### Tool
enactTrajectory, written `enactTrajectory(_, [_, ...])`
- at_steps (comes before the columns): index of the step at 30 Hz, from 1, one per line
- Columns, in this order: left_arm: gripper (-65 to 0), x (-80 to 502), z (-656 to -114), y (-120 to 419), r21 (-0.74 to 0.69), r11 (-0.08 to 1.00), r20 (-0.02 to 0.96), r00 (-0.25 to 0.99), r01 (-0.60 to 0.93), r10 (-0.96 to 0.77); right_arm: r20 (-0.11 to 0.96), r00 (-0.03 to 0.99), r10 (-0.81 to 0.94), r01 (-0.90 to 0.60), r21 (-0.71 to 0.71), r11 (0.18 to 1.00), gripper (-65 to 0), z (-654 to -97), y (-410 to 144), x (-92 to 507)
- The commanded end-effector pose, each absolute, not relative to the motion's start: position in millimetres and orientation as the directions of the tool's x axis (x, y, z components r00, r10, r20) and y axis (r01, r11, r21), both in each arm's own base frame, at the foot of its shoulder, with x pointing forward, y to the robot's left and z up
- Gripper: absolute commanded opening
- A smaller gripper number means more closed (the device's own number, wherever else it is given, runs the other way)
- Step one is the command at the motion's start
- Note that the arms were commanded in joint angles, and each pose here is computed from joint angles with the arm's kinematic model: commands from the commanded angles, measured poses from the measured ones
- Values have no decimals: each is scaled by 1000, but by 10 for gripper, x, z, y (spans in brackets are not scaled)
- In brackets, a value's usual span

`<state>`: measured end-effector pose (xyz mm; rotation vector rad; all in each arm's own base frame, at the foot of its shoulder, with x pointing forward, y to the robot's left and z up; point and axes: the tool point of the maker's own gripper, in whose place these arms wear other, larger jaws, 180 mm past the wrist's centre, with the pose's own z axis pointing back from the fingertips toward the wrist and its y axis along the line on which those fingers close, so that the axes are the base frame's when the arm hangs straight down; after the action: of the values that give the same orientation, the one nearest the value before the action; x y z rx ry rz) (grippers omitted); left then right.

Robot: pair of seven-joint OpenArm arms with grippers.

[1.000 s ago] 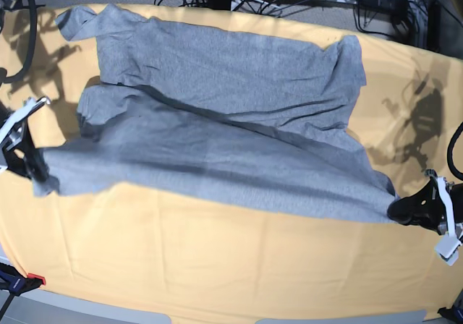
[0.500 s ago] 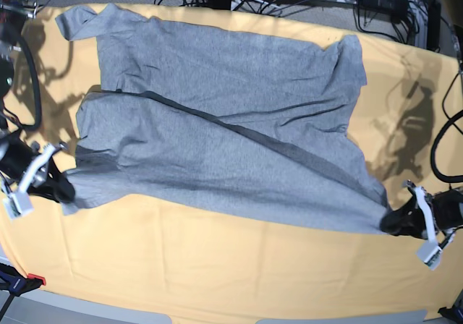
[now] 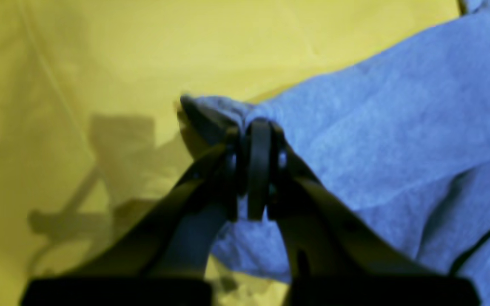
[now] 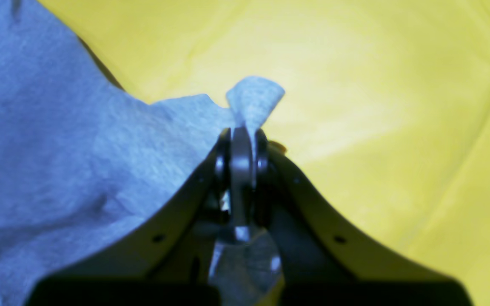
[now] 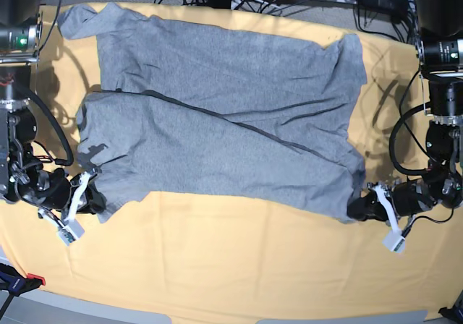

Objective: Layout the t-shirt on the table in an organized manner, then fold the t-shirt properly
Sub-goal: 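Drag the hem corners apart with both grippers to flatten the shirt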

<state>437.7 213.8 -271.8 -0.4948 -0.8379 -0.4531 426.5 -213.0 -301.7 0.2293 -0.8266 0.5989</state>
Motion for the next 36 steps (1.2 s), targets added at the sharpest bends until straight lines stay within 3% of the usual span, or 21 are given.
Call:
enactTrajectory(1, [-650, 4504, -2441, 2150, -216, 793, 837, 526, 570, -150, 770, 486, 413, -578, -72, 813, -650, -2826, -2164, 4401])
enactTrajectory(5, [-650, 4678, -2325, 2231, -120, 827, 885, 437, 549, -162, 774, 477, 417, -534, -122, 836, -650, -2822, -2141, 4628])
enactTrajectory(8, [-650, 4985, -2049, 2555, -18, 921, 908, 392, 389, -148, 835, 398, 379, -431, -194, 881, -650, -2502, -2203, 4938])
enactTrajectory(11, [-650, 5181, -1702, 2755, 42, 958, 927, 347, 284, -143, 873, 317, 372, -426, -219, 878, -650, -2175, -2104, 5111])
enactTrajectory(15, [-650, 5256, -1457, 2730, 56, 955, 942, 303, 291, -147, 887, 249, 389, -488, -232, 841, -650, -1977, -1809, 5198])
enactTrajectory(28, [-650, 5304, -1608, 2436, 31, 944, 936, 321, 329, -142, 878, 225, 422, -354, -330, 875, -650, -1969, -1781, 5383])
enactTrajectory(29, [-631, 5304, -1602, 2441, 32, 944, 937, 319, 328, -142, 880, 204, 429, -348, -344, 872, -601, -1937, -1782, 5396])
enactTrajectory(32, [-348, 5319, -1589, 2486, 61, 948, 934, 317, 313, -165, 888, 215, 407, -177, -374, 910, -354, -1811, -2073, 5490])
enactTrajectory(34, [-180, 5351, -1601, 2623, 53, 972, 932, 338, 230, -131, 907, 215, 363, -58, -359, 932, -260, -1690, -2265, 5526])
enactTrajectory(36, [-156, 5370, -1619, 2772, 40, 990, 929, 359, 138, -88, 913, 227, 338, -7, -346, 938, -241, -1631, -2356, 5539])
